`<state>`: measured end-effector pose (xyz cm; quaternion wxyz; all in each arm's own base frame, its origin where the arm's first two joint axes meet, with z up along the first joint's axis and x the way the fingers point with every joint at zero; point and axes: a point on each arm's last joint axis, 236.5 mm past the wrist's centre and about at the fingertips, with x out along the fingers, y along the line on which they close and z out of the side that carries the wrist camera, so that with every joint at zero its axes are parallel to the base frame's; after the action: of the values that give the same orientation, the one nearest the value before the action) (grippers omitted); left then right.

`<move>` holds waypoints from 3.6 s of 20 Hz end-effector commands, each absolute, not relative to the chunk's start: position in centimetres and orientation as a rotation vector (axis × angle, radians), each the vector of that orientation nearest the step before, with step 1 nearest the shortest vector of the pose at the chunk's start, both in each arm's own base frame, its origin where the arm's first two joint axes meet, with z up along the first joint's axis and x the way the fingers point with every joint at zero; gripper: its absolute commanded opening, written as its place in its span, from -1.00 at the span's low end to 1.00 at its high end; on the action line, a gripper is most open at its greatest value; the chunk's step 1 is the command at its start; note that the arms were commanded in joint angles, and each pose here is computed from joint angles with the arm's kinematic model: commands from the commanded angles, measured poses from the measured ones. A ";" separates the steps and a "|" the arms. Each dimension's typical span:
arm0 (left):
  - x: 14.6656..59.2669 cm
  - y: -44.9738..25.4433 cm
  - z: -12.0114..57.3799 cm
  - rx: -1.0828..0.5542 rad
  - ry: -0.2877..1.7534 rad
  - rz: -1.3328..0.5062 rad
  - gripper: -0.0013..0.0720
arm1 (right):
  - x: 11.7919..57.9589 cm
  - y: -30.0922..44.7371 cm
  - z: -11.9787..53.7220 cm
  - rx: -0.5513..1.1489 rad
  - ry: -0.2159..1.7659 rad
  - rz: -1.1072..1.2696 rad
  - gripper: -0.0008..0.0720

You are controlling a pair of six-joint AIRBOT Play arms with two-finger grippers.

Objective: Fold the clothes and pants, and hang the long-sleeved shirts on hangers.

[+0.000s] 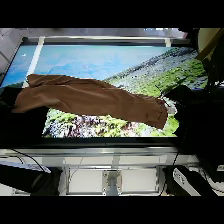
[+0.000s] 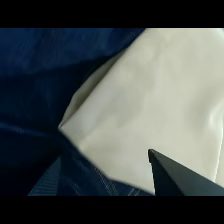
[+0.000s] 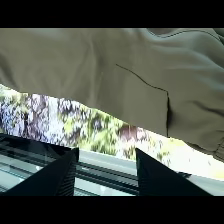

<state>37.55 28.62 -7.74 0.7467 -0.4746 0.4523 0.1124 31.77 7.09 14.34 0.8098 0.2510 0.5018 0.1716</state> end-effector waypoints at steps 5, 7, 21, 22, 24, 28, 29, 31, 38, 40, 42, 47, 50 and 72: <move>41.0 28.3 -7.5 -1.010 0.919 0.249 -0.47 | 31.7 7.1 14.3 0.536 1.075 0.362 0.06; 41.2 27.9 -7.4 -0.984 0.924 0.230 -0.93 | 31.7 7.0 14.3 0.535 1.076 0.361 0.06; 39.4 28.4 4.2 -0.855 0.786 0.218 -0.93 | 27.2 1.8 -3.1 0.832 0.993 -0.118 0.52; 39.3 28.3 5.3 -0.838 0.771 0.219 -0.93 | 28.1 0.7 -3.3 0.855 0.929 -0.159 0.59; 39.2 28.1 7.0 -0.811 0.745 0.221 -0.93 | 29.8 -2.1 -2.8 0.840 0.823 -0.230 0.59; 39.0 27.6 9.6 -0.769 0.707 0.220 -0.93 | 31.5 -4.1 -5.8 0.817 0.877 -0.279 0.56; 39.0 27.5 10.0 -0.763 0.702 0.219 -0.93 | 31.8 -3.2 -7.1 0.815 0.942 -0.231 0.56; 38.9 27.4 10.2 -0.765 0.701 0.220 -0.93 | 33.3 -0.8 -8.2 0.821 1.023 -0.080 0.56; 38.3 25.8 9.8 -0.807 0.753 0.180 -0.93 | 37.8 4.0 -4.0 0.831 1.051 0.334 -0.55; 38.1 25.3 9.7 -0.813 0.772 0.162 -0.93 | 38.4 4.4 -2.1 0.789 1.037 0.400 -0.80; 37.8 24.7 9.6 -0.819 0.790 0.145 -0.93 | 39.0 4.3 -0.7 0.752 1.025 0.430 -0.90; 36.9 24.4 13.9 -0.745 0.710 0.166 -0.93 | 39.3 2.1 6.2 0.504 0.997 0.428 -0.90; 34.2 25.6 18.1 -0.662 0.623 0.233 -0.94 | 37.0 -1.5 10.6 0.241 1.031 0.327 -0.90; 28.5 24.7 10.5 -0.838 0.742 0.289 -0.93 | 21.1 1.0 -7.0 0.877 1.425 0.226 0.08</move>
<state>27.53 25.27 10.01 0.8293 -0.3989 0.3606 0.1518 24.08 -0.61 -4.39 0.7058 0.3576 0.6019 0.1077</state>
